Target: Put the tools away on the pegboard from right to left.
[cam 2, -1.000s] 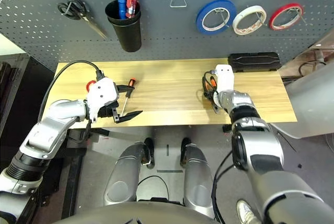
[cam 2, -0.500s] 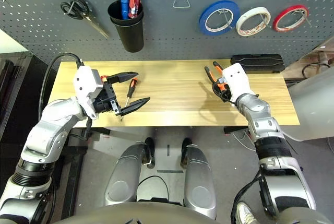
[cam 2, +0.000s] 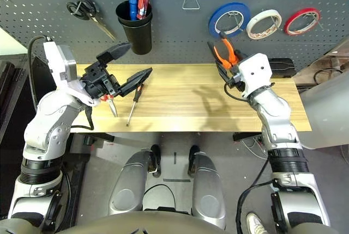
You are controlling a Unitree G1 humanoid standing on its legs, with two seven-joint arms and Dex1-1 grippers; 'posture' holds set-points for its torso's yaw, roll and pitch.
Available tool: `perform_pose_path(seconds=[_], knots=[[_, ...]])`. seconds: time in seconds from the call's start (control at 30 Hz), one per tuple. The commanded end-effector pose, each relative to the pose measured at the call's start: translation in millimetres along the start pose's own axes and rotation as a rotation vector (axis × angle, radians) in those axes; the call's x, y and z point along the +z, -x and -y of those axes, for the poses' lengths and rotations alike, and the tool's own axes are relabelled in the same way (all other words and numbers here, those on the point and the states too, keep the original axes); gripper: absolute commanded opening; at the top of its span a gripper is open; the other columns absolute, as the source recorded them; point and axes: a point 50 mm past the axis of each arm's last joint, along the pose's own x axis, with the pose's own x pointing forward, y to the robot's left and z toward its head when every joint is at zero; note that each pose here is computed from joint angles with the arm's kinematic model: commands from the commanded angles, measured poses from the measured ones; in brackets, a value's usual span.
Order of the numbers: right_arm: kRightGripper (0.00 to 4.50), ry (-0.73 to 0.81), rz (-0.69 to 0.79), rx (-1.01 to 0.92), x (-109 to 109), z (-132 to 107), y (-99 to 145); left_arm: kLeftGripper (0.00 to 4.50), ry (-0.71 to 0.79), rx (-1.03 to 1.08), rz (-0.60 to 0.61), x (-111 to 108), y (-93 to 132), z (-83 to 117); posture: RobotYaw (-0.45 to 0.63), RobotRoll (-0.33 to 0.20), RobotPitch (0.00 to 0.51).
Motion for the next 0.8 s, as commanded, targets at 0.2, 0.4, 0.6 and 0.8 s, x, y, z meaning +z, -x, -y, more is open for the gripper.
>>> perform_pose_path(seconds=[0.2,0.4,0.6,0.8], knots=[[2.66,-0.017,0.231,-0.061,59,7,-34,4.50,0.003,0.020,0.021,3,-1,-4,0.12,0.000,0.186],[2.66,-0.052,0.352,-0.100,100,7,-62,4.50,-0.002,0.021,0.010,3,-1,-3,0.12,0.000,0.190],[2.66,-0.136,0.405,-0.129,119,10,-91,4.50,-0.003,0.020,0.000,2,-2,-2,0.13,0.000,0.194],[2.66,-0.221,0.405,-0.121,112,0,-115,4.50,-0.008,0.022,-0.008,3,-3,-2,0.15,0.000,0.201]])
